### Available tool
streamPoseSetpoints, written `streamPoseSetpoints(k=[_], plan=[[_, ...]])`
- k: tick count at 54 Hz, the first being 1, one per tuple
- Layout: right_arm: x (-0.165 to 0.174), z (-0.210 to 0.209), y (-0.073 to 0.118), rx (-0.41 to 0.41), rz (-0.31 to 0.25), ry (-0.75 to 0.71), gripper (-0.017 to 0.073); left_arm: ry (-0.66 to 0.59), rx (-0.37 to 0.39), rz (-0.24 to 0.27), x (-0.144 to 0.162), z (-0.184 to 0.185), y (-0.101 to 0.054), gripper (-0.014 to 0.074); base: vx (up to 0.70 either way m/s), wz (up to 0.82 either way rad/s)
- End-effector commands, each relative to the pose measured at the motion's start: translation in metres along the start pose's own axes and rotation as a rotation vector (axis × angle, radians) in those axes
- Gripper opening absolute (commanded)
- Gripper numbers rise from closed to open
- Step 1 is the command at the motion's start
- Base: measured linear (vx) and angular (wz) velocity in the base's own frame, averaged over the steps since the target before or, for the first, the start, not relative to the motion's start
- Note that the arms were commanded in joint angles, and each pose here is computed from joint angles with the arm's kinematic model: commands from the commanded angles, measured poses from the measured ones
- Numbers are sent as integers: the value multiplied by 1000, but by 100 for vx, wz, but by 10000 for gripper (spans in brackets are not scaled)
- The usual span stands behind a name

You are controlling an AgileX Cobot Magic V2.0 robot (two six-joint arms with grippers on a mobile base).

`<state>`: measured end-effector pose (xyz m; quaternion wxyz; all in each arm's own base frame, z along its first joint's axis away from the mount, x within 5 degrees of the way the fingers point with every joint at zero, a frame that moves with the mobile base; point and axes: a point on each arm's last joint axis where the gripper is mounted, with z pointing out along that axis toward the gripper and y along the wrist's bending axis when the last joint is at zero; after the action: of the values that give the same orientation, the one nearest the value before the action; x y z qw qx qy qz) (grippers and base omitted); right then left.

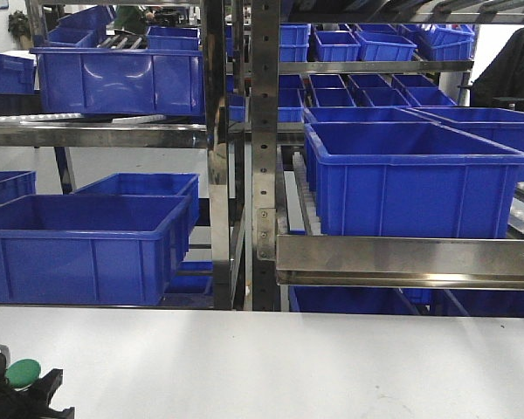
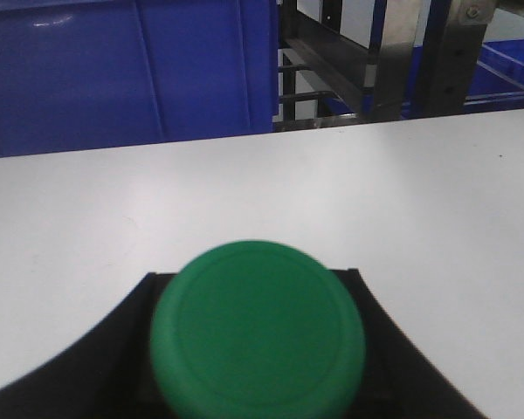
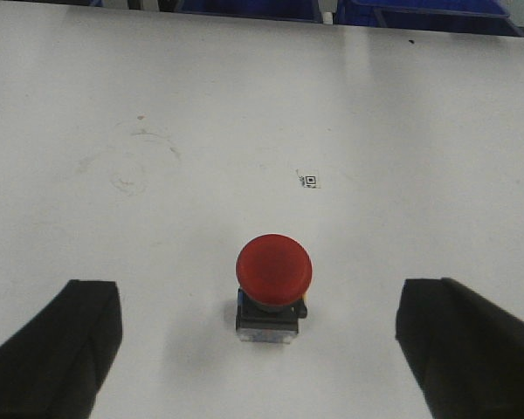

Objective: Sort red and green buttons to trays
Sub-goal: 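Grasp the red-capped push button with the right gripper and lift both buttons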

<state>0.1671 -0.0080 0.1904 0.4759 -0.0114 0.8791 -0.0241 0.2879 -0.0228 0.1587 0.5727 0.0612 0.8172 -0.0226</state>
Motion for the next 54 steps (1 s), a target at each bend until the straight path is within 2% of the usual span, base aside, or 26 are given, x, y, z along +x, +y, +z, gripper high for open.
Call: streamPoseSetpoints(k=[1,8,18,25,31,41,54], plan=[[-14,16,0,-13,-12,-106,711,-132,-4,-2,-26,-8,1,-6,0,0],[-8,37,1,-27,-4,-93,706,-158,-6,-1,-34,-14,1,-6,0,0],[4,61,-3,15,109,-78,699,-209,-8,3,-46,-23,1,-6,0,0],[11,79,-2,9,104,-38,681,-239,-10,4,-53,-28,2,-6,0,0],[14,95,0,-15,72,-1,662,-252,-10,5,-56,-31,2,-6,0,0],[17,108,0,-13,80,1,616,-256,-11,5,-57,-31,2,-6,0,0],[23,112,-3,20,121,33,458,-257,-11,5,-57,-31,2,-6,0,0]])
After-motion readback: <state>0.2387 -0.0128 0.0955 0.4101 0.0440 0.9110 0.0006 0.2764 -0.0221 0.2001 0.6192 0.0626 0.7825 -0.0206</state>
